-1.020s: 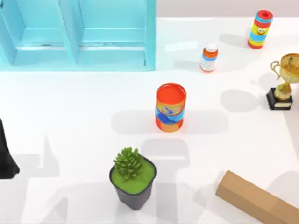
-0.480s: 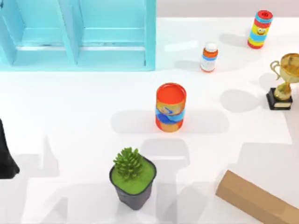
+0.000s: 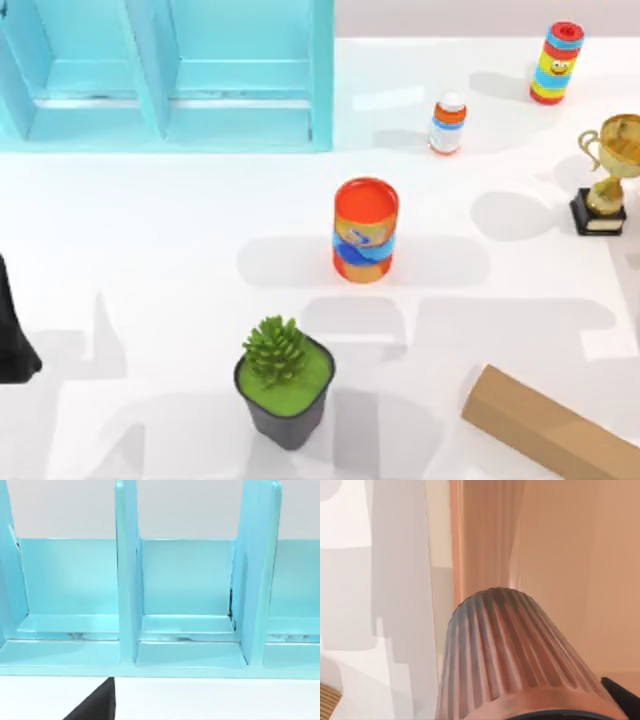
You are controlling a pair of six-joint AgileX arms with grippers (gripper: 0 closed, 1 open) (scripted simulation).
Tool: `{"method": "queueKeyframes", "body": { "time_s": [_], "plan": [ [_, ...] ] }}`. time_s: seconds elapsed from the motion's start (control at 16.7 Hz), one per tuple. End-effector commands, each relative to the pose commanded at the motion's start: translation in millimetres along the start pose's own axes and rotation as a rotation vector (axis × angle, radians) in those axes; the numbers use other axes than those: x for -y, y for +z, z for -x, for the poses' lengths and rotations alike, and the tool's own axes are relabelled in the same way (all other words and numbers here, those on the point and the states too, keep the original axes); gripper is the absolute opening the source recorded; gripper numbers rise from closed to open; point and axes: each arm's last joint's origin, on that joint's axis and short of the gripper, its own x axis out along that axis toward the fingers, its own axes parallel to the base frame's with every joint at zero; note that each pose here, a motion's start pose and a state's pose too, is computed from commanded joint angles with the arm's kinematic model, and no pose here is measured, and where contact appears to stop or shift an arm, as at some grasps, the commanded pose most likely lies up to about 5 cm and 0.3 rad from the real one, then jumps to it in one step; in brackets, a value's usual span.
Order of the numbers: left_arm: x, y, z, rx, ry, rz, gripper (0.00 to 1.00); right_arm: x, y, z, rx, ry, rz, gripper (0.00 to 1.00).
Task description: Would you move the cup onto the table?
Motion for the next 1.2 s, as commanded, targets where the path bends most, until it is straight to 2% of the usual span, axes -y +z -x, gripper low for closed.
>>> {"method": "queueKeyframes", "body": {
  "time_s": [0.18, 0.36, 0.48, 0.66, 0.9, 1.2],
  "plan": [
    [0, 0, 0, 0.000, 0.000, 0.000, 1.00, -2, 2, -2, -0.006, 0.001, -0.004, 0.00],
    [0, 0, 0, 0.000, 0.000, 0.000, 1.00, -29, 10, -1, -0.010, -0.007, 0.006, 0.00],
    [0, 0, 0, 0.000, 0.000, 0.000, 1.00, -61, 17, 0, -0.016, -0.016, 0.016, 0.00],
    [0, 0, 0, 0.000, 0.000, 0.000, 1.00, -132, 17, 0, -0.023, -0.035, 0.035, 0.00],
    [0, 0, 0, 0.000, 0.000, 0.000, 1.00, -231, -14, 0, -0.019, -0.060, 0.054, 0.00],
    [0, 0, 0, 0.000, 0.000, 0.000, 1.00, -294, -55, -1, -0.012, -0.082, 0.028, 0.00]
  ]
}}
